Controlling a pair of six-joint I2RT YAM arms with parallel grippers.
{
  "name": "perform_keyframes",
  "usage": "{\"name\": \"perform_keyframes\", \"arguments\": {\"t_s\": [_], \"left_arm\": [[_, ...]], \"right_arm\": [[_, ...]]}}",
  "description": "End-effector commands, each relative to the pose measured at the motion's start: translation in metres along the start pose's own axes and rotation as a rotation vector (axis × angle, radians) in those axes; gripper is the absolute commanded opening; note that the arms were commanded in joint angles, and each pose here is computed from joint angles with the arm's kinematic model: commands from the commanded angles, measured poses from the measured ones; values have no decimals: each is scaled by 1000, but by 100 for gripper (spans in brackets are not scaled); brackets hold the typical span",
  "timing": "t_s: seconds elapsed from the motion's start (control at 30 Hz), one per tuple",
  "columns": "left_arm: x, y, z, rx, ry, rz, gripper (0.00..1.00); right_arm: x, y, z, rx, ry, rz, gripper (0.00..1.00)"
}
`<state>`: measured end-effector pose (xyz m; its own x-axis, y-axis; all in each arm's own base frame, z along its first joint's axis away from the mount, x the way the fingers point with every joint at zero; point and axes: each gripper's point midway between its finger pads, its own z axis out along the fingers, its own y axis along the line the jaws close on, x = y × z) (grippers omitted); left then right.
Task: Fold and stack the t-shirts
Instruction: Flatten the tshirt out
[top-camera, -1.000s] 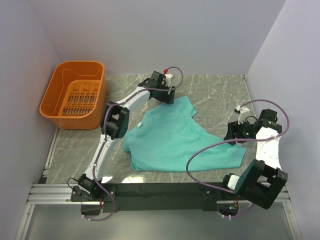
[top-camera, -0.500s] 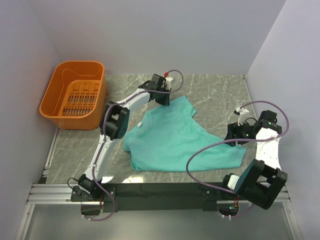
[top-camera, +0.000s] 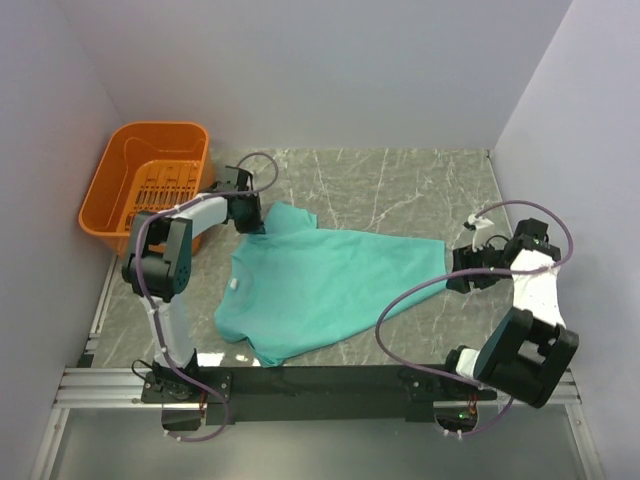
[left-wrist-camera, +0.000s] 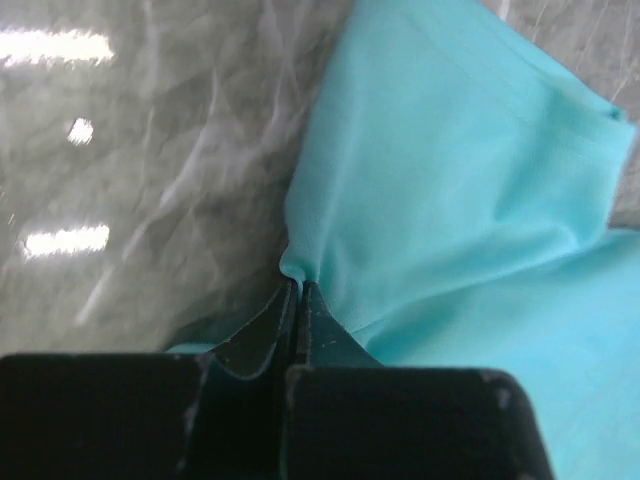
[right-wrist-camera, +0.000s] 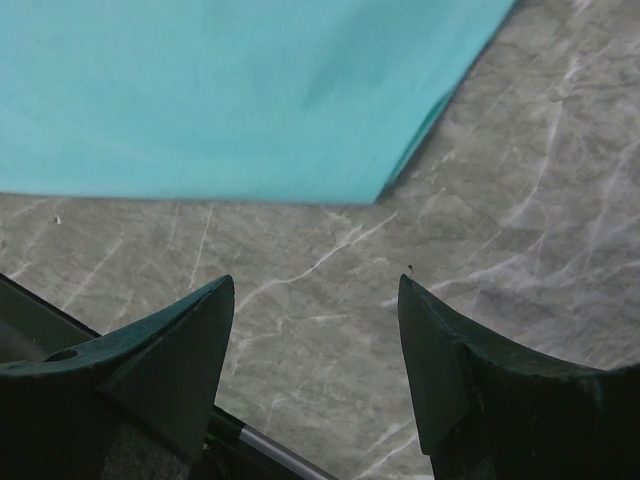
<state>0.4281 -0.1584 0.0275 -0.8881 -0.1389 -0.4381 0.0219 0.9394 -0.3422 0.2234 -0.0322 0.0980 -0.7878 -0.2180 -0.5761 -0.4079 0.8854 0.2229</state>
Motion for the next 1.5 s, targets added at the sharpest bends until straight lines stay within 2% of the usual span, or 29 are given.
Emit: {"name": "perform_keyframes", "arguments": {"t_s": [0.0, 0.13, 0.23, 0.27, 0.43, 0.57, 0.83, 0.93, 1.03, 1.07, 1.17, 1.23, 1.33, 1.47], "left_arm": [[-15, -28, -22, 46, -106, 3, 0], [-11, -13, -32, -1, -135, -5, 0], [-11, -12, -35, 11, -142, -13, 0], [-12, -13, -37, 16, -149, -15, 0], [-16, -17, -38, 36, -146, -12, 0], [-18, -16, -41, 39, -153, -12, 0], [-23, -21, -43, 76, -155, -16, 0], [-24, -23, -46, 85, -159, -14, 0], [-30, -27, -53, 95, -184, -10, 0], [-32, -28, -56, 100, -192, -8, 0], [-47, -36, -75, 115, -253, 3, 0], [-63, -45, -100, 135, -326, 18, 0], [-86, -60, -148, 170, -459, 38, 0], [-110, -81, -219, 230, -638, 60, 0]], "right_arm": [[-16, -15, 6, 16, 9, -33, 73], [-42, -41, 12, 61, 3, -53, 73], [-58, -49, 28, 52, 4, -8, 73], [-76, -55, 29, 78, -27, 7, 73], [-108, -76, 62, 159, 1, 54, 73], [-104, -87, 85, 152, 60, 123, 70], [-95, -88, 113, 145, 130, 120, 64], [-96, -81, 122, 110, 149, 133, 58], [-98, -77, 126, 76, 151, 142, 39], [-101, -77, 125, 72, 142, 135, 25], [-117, -70, 108, 77, 66, 86, 0], [-123, -56, 94, 59, 13, 50, 0], [-155, -18, 27, 75, -170, -87, 0], [-182, 20, -45, 125, -342, -207, 0]]}}
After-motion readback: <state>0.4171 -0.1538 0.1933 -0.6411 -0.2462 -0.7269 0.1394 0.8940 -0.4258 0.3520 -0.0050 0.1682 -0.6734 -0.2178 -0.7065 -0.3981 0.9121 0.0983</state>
